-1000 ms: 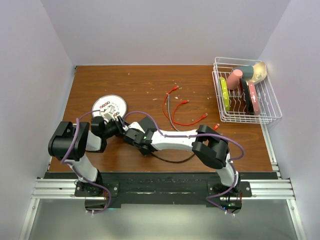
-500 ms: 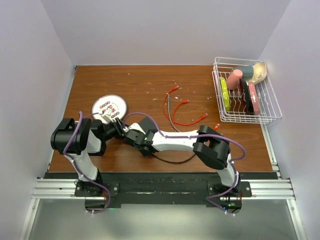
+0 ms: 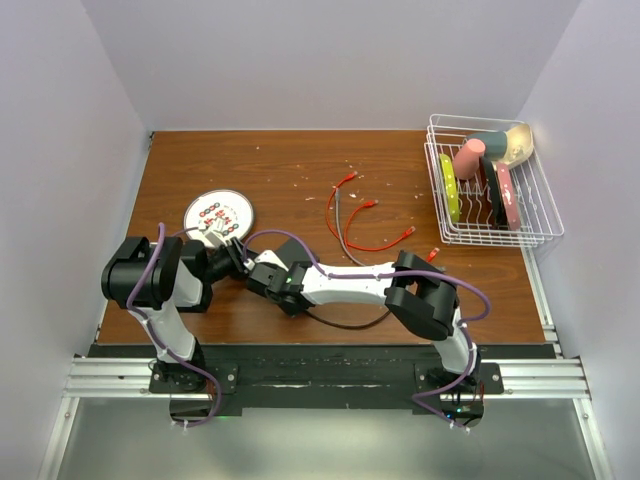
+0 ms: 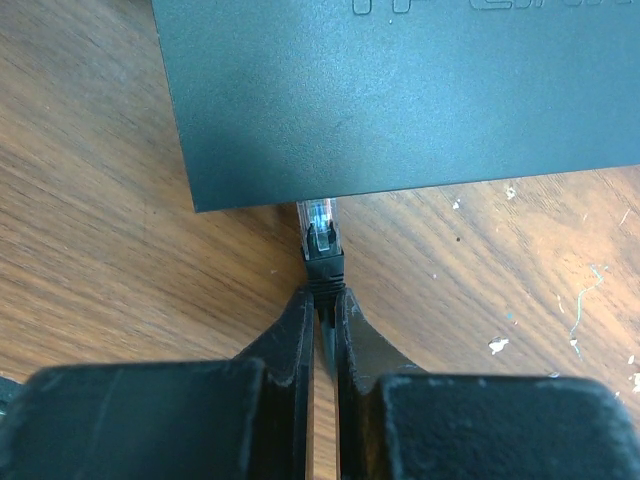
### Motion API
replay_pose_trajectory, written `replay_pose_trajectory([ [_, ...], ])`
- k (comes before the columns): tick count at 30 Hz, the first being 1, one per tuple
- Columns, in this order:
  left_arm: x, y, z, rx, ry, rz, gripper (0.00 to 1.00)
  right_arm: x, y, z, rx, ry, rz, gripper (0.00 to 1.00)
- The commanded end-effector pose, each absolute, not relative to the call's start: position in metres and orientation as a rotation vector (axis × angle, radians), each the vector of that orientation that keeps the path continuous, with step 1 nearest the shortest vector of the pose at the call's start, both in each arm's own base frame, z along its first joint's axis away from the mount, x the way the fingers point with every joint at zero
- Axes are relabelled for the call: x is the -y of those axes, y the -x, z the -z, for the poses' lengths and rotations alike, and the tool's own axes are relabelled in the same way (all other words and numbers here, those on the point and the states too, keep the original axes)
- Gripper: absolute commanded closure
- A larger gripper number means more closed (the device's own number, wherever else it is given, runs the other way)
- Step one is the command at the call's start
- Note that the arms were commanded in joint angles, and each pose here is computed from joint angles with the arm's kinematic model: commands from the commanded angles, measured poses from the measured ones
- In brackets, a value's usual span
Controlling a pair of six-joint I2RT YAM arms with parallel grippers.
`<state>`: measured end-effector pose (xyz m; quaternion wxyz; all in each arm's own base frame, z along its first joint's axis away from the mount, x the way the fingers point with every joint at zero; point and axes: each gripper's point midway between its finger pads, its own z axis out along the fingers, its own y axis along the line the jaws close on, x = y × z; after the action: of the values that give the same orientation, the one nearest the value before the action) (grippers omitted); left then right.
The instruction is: Insert the plug into the switch port
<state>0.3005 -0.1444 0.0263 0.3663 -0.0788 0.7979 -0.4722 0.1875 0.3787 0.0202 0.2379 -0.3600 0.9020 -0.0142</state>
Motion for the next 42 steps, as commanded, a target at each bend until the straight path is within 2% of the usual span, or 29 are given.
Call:
replay_pose_trajectory([
  [1,0.147,-0.286,-0.016,-2.114,0.228,1.239,0.56,-0.359,-0.167,-0.005,-2.548,1.071,0.102,1.0],
  [15,0.147,-0.285,-0.018,-2.109,0.215,1.239,0.56,-0.357,-0.161,0.014,-2.599,1.121,0.142,1.0],
  [26,0.146,-0.286,-0.017,-2.109,0.224,1.232,0.54,-0.359,-0.151,0.003,-2.612,1.196,0.069,1.0],
  [42,0.147,-0.284,-0.02,-2.1,0.205,1.236,0.56,-0.361,-0.17,-0.004,-2.644,0.99,0.124,1.0],
])
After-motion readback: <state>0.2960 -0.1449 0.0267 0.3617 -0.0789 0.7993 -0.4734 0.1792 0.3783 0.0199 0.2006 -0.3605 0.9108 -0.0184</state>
